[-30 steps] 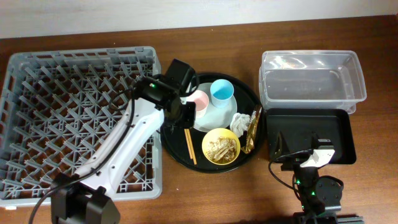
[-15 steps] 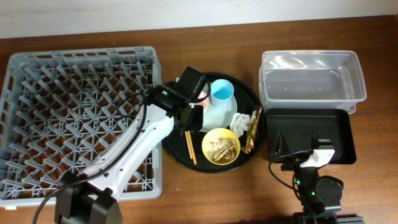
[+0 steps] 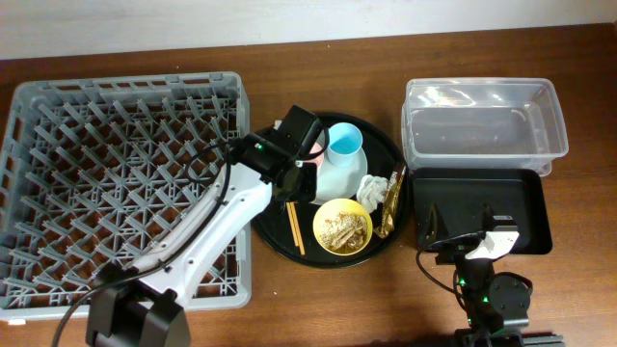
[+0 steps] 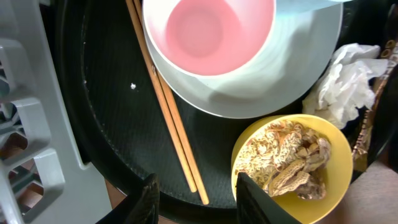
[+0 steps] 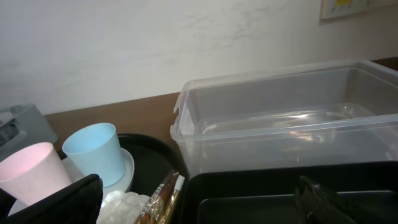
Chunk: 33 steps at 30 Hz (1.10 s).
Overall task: Sort waste into correct bins and load items into the dishwasher rack
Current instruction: 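Move the left gripper over the tray toward the pink cup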
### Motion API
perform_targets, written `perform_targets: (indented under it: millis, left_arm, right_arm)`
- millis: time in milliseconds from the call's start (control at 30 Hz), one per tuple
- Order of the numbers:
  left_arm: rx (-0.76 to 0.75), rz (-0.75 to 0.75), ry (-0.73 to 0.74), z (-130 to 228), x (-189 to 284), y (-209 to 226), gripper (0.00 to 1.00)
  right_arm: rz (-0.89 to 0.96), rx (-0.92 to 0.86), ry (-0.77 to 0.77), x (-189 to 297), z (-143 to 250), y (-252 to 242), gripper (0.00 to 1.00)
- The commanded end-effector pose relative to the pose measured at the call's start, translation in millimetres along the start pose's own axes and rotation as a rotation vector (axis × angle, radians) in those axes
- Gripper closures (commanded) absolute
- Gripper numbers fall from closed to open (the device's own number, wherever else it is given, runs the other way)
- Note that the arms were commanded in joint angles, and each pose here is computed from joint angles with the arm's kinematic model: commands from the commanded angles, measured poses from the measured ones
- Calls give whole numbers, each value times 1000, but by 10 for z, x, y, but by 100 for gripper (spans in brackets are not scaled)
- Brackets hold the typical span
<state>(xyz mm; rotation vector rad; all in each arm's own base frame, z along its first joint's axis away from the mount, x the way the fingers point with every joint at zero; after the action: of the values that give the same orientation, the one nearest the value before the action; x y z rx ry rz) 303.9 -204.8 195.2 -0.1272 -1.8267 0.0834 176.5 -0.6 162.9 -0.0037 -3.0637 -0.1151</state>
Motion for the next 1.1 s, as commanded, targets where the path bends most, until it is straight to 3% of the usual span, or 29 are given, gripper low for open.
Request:
perform_targets:
  millis: [0, 333, 1067]
  left_arm:
    - [7, -50, 10, 8, -125, 31, 61]
    - [3, -77, 48, 12, -357, 19, 61]
    - [0, -86, 13, -33, -362, 4, 61]
  right_arm:
    - [-1, 6, 3, 0, 17, -4, 1]
    - [-1, 6, 4, 0, 18, -4, 1]
    - [-1, 6, 4, 0, 18, -4, 1]
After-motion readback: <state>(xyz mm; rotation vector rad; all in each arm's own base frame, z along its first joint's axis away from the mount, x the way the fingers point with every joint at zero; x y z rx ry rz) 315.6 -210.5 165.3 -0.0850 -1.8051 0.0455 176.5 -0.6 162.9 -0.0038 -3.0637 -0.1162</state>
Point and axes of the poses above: each gripper's point midway between its finger pads, its own x axis back along the fingers, its own y axis along the line the jaws close on, z = x × y, the point moved 7 cm from there along x, back along the fingers, and after that the axes turned 6 degrees about x, right-handed, at the moved point
